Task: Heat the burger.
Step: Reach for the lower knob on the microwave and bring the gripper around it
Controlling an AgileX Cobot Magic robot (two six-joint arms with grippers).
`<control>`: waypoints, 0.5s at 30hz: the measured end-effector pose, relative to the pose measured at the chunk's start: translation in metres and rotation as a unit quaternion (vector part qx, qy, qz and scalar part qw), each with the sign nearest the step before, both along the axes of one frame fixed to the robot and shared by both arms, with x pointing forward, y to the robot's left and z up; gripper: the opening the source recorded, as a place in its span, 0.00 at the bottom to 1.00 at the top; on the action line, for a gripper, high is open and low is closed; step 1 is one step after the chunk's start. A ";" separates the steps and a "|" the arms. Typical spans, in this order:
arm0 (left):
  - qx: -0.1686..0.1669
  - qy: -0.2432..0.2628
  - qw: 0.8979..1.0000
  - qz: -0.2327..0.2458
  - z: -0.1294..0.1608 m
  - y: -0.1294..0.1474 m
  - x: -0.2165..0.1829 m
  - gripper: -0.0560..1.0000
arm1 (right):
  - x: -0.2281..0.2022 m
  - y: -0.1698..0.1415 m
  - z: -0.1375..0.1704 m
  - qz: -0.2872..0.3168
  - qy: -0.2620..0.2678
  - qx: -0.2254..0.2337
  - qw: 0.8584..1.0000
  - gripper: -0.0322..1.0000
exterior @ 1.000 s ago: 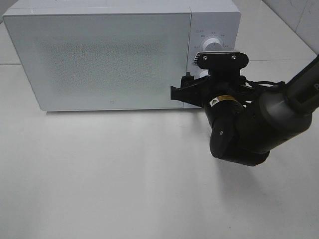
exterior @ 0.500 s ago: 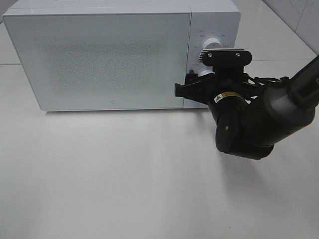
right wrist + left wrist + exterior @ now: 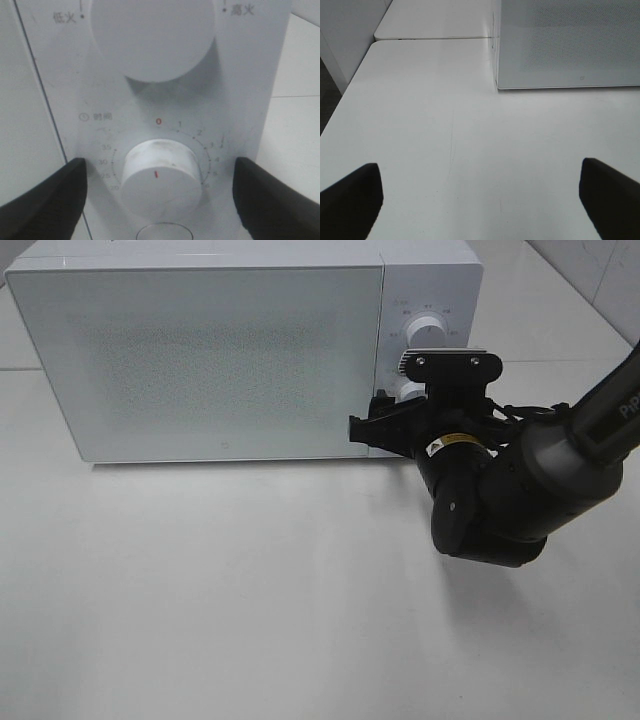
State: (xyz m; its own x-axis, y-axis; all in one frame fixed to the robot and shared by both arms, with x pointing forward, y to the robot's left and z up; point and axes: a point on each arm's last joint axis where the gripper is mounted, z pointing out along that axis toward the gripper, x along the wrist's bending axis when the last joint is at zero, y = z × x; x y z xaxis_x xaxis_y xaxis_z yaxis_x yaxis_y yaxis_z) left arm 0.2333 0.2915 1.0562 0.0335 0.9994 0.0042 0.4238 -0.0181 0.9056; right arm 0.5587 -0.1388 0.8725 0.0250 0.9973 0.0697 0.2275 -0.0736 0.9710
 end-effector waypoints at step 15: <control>0.000 0.000 1.000 0.000 0.000 0.000 0.000 0.99 | 0.001 0.000 0.001 -0.003 -0.010 0.009 1.000 0.47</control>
